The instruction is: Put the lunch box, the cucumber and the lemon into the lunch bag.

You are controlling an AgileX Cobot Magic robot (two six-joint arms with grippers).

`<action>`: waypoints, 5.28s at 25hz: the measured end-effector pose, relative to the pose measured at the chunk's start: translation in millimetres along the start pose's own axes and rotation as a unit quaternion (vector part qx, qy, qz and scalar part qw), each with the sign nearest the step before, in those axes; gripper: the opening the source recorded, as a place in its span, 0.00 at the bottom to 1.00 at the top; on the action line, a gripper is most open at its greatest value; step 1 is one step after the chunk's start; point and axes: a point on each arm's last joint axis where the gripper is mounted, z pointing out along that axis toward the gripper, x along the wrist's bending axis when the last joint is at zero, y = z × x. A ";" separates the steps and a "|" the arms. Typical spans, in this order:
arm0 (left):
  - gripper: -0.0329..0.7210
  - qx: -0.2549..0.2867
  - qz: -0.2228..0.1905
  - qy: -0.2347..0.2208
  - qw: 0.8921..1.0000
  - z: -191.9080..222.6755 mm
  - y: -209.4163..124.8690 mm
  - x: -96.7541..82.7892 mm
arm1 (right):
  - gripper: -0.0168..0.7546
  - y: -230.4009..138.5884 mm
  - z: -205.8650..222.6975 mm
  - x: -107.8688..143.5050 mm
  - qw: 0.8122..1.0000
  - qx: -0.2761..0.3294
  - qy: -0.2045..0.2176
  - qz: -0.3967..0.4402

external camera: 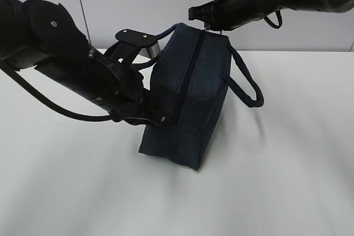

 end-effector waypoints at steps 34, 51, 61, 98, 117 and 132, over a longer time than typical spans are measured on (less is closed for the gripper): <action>0.60 0.012 -0.115 -0.061 0.991 -55.5 116.5 39.0 | 0.02 -1.2 -4.3 2.3 0.998 0.054 0.003 0.023; 0.42 0.044 -0.146 -0.088 0.984 -0.7 121.1 56.1 | 0.02 -1.9 -4.4 2.3 0.998 0.058 0.004 0.025; 0.04 0.079 -0.118 -0.106 0.984 -2.8 115.5 52.1 | 0.02 -5.7 -5.0 2.4 0.996 0.079 0.003 0.029; 0.03 0.074 -0.093 -0.100 0.988 -0.2 116.3 49.1 | 0.02 6.6 22.6 -26.9 0.995 0.074 -0.014 0.058; 0.03 0.108 -0.079 -0.070 0.989 -5.9 113.3 35.0 | 0.02 -1.1 18.0 -25.7 0.973 0.144 0.047 0.173; 0.03 0.109 -0.062 -0.073 0.989 -1.3 114.6 17.4 | 0.02 -9.6 30.6 -47.8 0.953 0.152 0.042 0.257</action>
